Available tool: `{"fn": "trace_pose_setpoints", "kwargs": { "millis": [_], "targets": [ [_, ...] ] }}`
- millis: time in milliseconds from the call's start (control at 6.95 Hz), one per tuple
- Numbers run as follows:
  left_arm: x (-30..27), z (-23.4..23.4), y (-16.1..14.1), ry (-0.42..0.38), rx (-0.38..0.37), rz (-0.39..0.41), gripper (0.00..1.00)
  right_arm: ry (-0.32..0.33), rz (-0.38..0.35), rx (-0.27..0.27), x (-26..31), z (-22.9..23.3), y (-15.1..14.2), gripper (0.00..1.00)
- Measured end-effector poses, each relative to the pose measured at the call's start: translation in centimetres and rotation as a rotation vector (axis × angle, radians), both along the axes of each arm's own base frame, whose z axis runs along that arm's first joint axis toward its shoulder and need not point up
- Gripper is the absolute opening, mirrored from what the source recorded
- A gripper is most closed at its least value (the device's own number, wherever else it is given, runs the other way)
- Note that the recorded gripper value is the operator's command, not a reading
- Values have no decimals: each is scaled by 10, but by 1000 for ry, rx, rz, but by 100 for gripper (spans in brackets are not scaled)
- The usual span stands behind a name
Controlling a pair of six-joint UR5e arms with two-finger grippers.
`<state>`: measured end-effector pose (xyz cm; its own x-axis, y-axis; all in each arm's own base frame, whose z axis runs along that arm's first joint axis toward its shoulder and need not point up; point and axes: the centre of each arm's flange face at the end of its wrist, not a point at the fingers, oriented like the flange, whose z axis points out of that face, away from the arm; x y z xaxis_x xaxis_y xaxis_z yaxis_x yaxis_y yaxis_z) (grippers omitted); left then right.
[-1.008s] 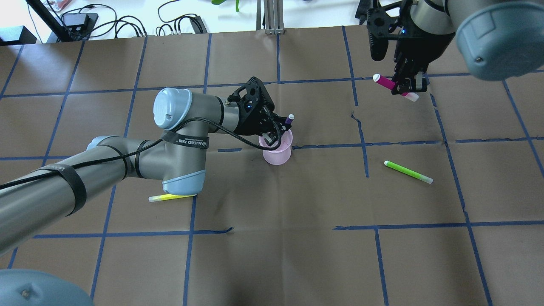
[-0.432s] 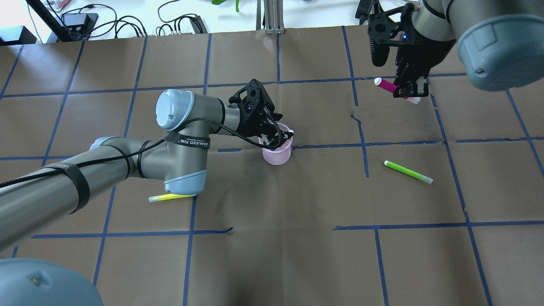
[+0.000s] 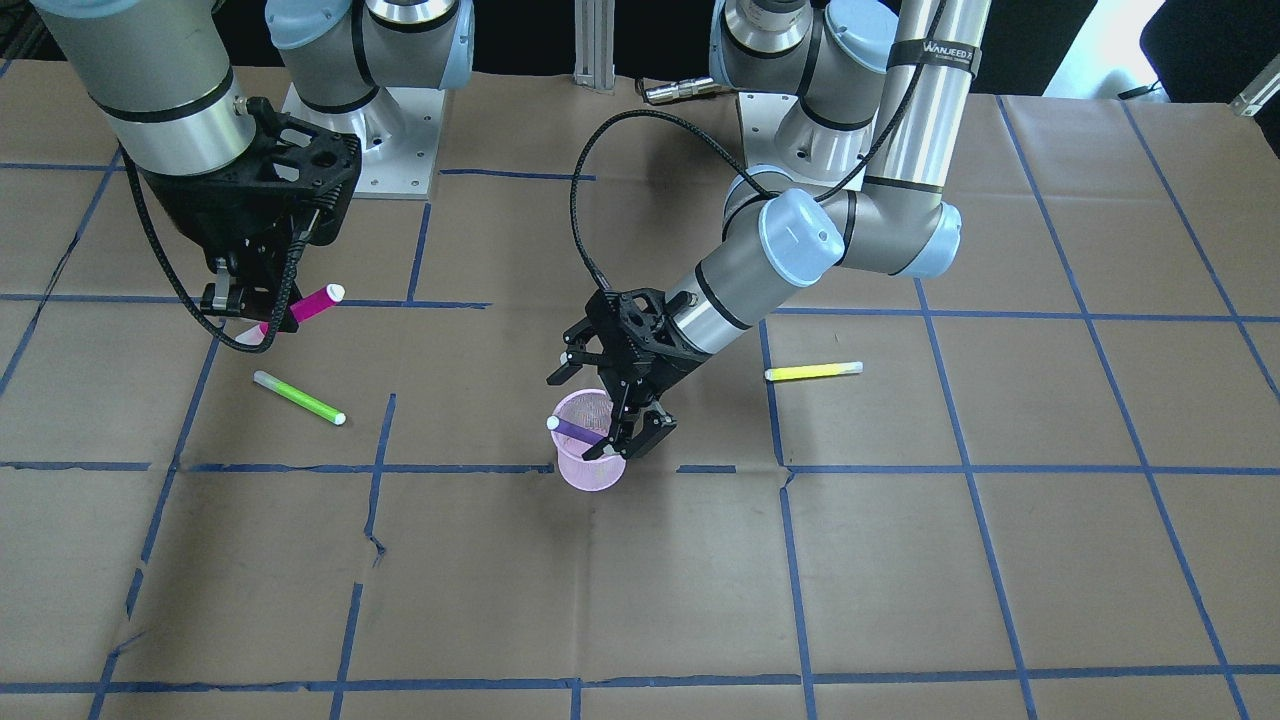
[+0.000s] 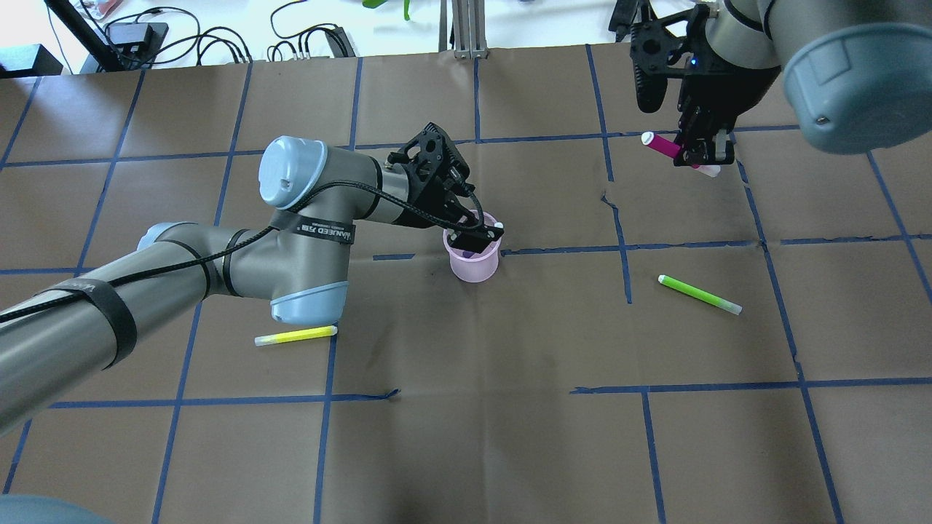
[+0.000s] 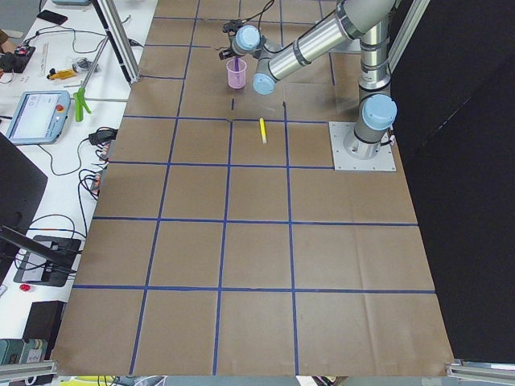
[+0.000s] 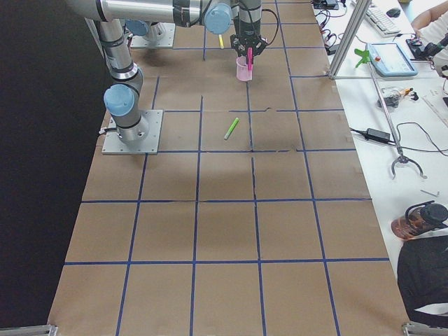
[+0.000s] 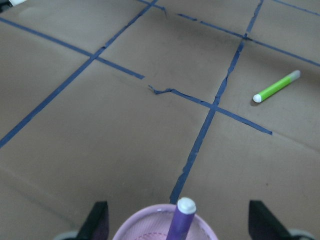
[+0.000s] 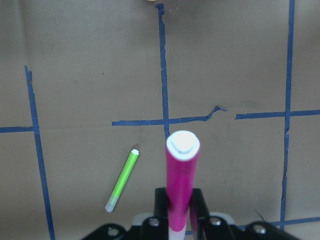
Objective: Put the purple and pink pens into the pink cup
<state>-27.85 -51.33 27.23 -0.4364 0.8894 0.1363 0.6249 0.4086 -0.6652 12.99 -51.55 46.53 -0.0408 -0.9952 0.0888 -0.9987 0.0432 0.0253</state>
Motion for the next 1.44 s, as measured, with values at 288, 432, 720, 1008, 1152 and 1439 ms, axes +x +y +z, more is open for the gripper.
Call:
{"fn": "trace_pose_setpoints", "kwargs": {
  "millis": [288, 432, 720, 1008, 1152, 1439],
  "targets": [
    [13, 63, -9, -103, 145, 47, 98, -7, 0, 3, 1, -2, 1, 5],
    [30, 91, -9, -179, 238, 86, 97, -11, -1, 5, 1, -3, 1, 5],
    [65, 111, -9, -322, 367, 205, 94, -40, -28, 20, 5, -11, 0, 5],
    [98, 113, -9, -484, 472, 462, 95, -145, -72, 29, 25, -24, -4, 5],
    [114, 114, -11, -533, 515, 619, 97, -182, -71, 22, 41, -31, -6, 5],
    [132, 117, -14, -541, 607, 872, 98, -266, -89, -2, 81, -47, -15, 5]
  ]
}}
